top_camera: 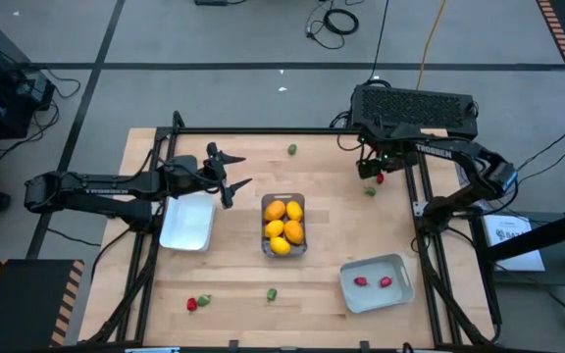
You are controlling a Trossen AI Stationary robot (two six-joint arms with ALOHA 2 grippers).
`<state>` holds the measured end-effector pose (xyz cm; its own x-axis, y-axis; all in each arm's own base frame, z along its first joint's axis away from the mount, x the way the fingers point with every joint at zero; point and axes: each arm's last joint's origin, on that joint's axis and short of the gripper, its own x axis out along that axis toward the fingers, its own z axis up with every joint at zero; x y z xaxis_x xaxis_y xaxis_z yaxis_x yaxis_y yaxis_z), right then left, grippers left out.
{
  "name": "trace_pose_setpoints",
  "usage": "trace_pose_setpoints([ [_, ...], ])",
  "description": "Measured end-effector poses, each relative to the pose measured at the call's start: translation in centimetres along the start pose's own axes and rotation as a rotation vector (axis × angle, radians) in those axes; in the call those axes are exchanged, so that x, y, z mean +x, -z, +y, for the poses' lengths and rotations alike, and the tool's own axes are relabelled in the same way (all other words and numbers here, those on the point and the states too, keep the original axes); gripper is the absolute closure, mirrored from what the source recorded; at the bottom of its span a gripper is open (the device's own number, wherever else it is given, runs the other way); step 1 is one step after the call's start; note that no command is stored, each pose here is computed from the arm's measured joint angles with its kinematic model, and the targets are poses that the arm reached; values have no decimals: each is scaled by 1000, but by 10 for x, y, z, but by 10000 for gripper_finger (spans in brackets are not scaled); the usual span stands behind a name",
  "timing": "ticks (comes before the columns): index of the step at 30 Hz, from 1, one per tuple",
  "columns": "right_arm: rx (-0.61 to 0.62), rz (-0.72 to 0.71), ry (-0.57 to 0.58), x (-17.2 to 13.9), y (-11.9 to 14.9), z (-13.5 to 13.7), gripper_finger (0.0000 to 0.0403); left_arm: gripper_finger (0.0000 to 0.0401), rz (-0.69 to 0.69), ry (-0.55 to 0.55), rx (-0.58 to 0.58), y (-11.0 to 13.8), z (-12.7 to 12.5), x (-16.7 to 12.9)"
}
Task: Sort produce into baskets
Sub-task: Put the red chili pepper into the gray bin
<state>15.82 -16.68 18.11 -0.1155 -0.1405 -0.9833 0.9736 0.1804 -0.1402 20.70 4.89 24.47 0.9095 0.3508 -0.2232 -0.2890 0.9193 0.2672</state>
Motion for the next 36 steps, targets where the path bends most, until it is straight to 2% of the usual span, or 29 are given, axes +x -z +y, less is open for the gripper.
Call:
trace_pose_setpoints([
  [4, 24, -4, -89, 15, 0, -1, 241, 100, 5, -10, -3, 1, 2, 0],
  [22, 102, 17, -90, 39, 14, -6, 241, 100, 14, -8, -5, 2, 2, 0],
  [29, 169, -48, -136, 38, 8, -1, 241, 100, 14, -8, -5, 2, 2, 0],
  [36, 57, -61, -174, 32, 2, 1, 241, 100, 15, -8, -4, 2, 2, 0],
])
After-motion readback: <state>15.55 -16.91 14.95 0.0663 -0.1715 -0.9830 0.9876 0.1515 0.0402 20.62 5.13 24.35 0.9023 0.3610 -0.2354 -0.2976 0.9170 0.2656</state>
